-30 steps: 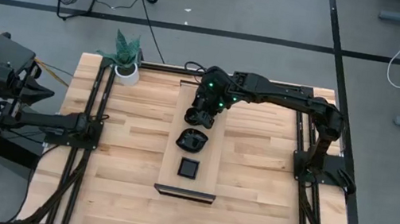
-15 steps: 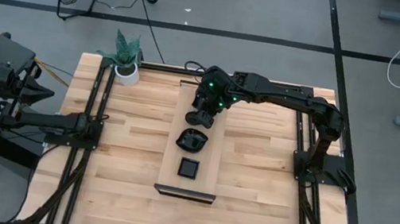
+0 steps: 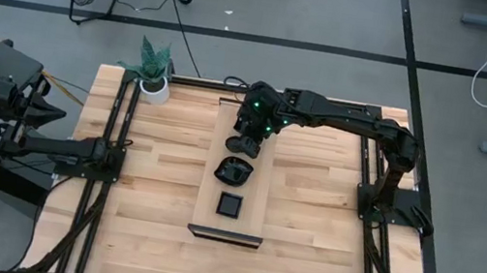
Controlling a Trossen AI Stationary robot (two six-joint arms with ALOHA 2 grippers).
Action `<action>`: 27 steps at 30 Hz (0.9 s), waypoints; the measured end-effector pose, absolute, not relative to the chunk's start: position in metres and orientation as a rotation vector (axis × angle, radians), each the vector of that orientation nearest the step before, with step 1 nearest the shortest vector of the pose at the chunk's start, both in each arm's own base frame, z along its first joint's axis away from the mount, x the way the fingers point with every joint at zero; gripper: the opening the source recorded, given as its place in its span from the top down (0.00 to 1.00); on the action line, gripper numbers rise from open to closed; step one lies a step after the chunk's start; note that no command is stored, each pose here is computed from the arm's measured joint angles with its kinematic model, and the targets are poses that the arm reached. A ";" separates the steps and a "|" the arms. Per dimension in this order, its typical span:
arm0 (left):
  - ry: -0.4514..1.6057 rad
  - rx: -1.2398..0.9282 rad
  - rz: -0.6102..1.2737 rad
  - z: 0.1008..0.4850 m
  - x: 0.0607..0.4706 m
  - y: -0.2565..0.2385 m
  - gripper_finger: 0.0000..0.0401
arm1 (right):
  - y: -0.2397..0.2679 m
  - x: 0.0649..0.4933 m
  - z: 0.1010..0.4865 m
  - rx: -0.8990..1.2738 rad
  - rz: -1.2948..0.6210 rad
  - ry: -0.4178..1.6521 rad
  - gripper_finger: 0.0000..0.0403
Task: Pick & Place Mini shaped plates
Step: Return to Home Position
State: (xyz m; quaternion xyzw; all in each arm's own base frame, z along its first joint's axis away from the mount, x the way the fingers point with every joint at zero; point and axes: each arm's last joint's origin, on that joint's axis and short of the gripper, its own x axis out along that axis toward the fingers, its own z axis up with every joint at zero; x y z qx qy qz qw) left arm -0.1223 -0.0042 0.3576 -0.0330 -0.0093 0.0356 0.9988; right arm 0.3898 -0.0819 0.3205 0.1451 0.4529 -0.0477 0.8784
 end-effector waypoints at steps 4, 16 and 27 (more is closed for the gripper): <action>-0.018 -0.066 0.071 0.358 -0.122 -0.004 0.97 | -0.077 0.392 0.322 0.266 -0.073 0.925 0.74; -0.018 -0.066 0.071 0.358 -0.122 -0.004 0.96 | -0.056 0.384 0.344 0.120 0.009 0.616 0.99; -0.018 -0.067 0.071 0.358 -0.122 -0.004 0.96 | -0.040 0.310 0.325 0.021 -0.087 0.444 0.99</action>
